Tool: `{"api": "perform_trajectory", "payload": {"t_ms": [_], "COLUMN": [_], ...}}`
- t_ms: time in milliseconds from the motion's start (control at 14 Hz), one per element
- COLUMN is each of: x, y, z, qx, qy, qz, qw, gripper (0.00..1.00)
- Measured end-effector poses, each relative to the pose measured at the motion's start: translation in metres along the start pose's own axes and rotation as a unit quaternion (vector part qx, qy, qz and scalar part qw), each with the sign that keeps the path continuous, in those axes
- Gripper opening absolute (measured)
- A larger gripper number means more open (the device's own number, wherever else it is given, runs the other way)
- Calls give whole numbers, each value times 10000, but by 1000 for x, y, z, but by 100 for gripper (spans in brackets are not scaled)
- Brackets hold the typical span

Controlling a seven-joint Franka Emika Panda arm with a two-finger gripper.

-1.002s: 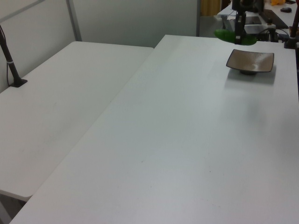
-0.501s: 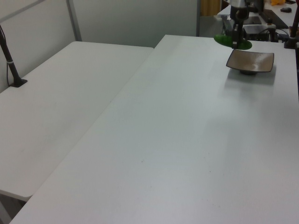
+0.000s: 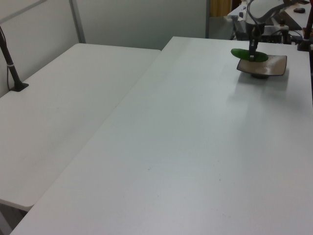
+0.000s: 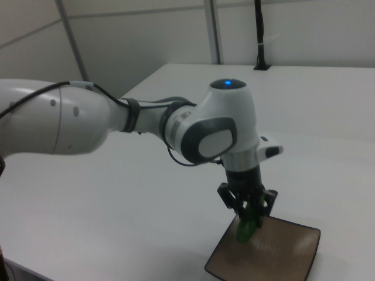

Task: Cucumber placed on a ceramic plate
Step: 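Lower the cucumber onto the plate and open the gripper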

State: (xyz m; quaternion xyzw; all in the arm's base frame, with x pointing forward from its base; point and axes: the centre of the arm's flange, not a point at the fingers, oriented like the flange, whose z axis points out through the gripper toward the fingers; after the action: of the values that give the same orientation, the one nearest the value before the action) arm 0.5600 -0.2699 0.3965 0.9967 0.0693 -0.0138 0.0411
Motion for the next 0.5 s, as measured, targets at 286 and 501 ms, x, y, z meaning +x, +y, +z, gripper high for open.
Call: {"api": "perform_trajectory", "payload": {"t_ms": [286, 501], "x": [-6, -7], "y": [11, 11], "z": [33, 34], "qx": [-67, -70], "qy": [0, 5], "qz": [-3, -10], "qw": [10000, 10000], "gripper": [45, 56]}}
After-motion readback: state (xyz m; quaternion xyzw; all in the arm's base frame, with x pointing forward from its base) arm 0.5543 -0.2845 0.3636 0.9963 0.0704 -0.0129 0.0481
